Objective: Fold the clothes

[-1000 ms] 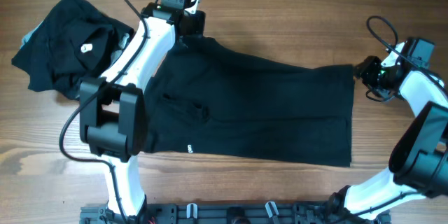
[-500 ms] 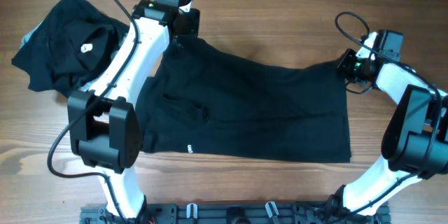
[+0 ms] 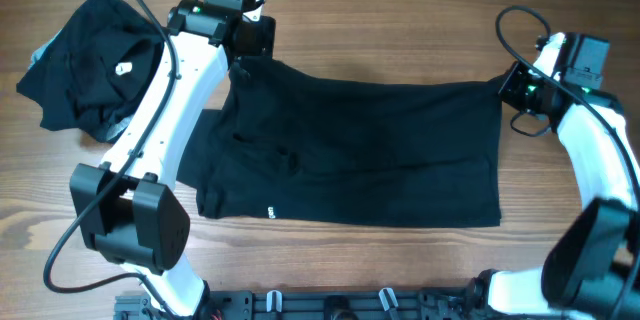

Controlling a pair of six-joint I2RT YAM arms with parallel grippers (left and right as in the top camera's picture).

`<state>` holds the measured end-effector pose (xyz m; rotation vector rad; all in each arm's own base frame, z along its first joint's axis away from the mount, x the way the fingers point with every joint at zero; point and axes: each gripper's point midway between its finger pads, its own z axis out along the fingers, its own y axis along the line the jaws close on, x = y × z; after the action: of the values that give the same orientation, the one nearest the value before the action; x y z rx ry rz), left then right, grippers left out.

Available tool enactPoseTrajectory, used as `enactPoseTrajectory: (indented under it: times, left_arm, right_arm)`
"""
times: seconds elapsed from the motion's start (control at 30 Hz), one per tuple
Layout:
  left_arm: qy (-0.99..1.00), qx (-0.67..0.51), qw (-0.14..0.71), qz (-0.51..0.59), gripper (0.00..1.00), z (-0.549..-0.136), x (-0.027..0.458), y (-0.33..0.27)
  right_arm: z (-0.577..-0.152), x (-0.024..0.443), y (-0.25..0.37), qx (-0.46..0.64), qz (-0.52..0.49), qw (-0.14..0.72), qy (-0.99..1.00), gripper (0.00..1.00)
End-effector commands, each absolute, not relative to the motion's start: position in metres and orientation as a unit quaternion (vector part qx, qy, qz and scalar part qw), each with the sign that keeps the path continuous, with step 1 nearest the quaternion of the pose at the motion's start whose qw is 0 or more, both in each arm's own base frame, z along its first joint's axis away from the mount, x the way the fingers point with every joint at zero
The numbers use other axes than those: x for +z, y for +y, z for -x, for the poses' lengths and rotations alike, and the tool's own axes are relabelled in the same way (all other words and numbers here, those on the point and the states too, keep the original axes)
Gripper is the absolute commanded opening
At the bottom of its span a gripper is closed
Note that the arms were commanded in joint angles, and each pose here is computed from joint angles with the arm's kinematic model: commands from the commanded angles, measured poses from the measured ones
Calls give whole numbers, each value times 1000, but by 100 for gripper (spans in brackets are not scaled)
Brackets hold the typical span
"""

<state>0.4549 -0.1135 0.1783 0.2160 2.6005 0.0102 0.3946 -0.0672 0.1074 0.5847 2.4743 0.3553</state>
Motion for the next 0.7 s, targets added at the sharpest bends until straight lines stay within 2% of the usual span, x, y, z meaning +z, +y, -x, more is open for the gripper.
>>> enactPoseTrajectory:
  times: [0.0,0.1,0.23,0.3,0.43,0.53,0.67]
  left_arm:
    - [963,14,261,-66,4,-452,180,-104]
    - [968,20,245,-51,4,-449,168,-89]
    - [972,17,231,-33,4,-444,158,-84]
    - [976,16,218,-20,4,-438,155,-83]
    - [987,22,155,26,4,-408,140,-76]
    - [996,0,85,41,4,-375,105,-81]
    - [999,-11,11,45,4,-336,69,-82]
  right_arm:
    - [-378,121,-83,85,-264,281,919,4]
    - [-363,111,-100,34,-319,256,912,4]
    - [-372,116,-91,63,-295,271,914,4]
    - [-363,111,-89,62,-299,249,919,4]
    - [-334,96,-81,58,-309,182,932,4]
    - [-292,84,-84,15,-350,102,931,4]
    - [-271,80,-91,-25,-361,67,930,4]
